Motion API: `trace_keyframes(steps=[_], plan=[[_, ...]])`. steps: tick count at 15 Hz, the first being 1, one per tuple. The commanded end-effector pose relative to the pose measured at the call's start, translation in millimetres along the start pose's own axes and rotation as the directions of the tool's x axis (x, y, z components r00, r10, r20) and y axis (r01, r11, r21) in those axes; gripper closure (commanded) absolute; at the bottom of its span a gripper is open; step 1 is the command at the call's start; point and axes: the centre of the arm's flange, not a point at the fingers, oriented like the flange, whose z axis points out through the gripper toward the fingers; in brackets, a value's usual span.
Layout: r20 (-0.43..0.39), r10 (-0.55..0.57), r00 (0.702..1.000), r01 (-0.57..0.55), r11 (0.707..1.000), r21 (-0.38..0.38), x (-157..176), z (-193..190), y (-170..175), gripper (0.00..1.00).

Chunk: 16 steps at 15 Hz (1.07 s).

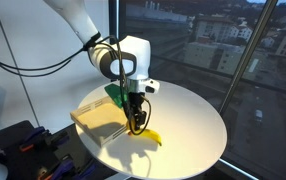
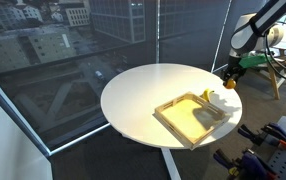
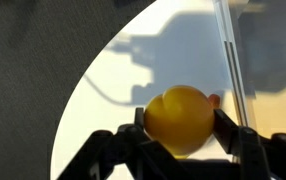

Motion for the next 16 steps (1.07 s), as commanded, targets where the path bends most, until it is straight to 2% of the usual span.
trace_keyframes(steps=[1,16], plan=[[-0.029,0.0,1.0,0.0,1.0,-0.013,-16,-15,-12,0.57],[-0.044,-0.057,0.997,0.057,0.998,0.014,-49,-32,-48,0.57]])
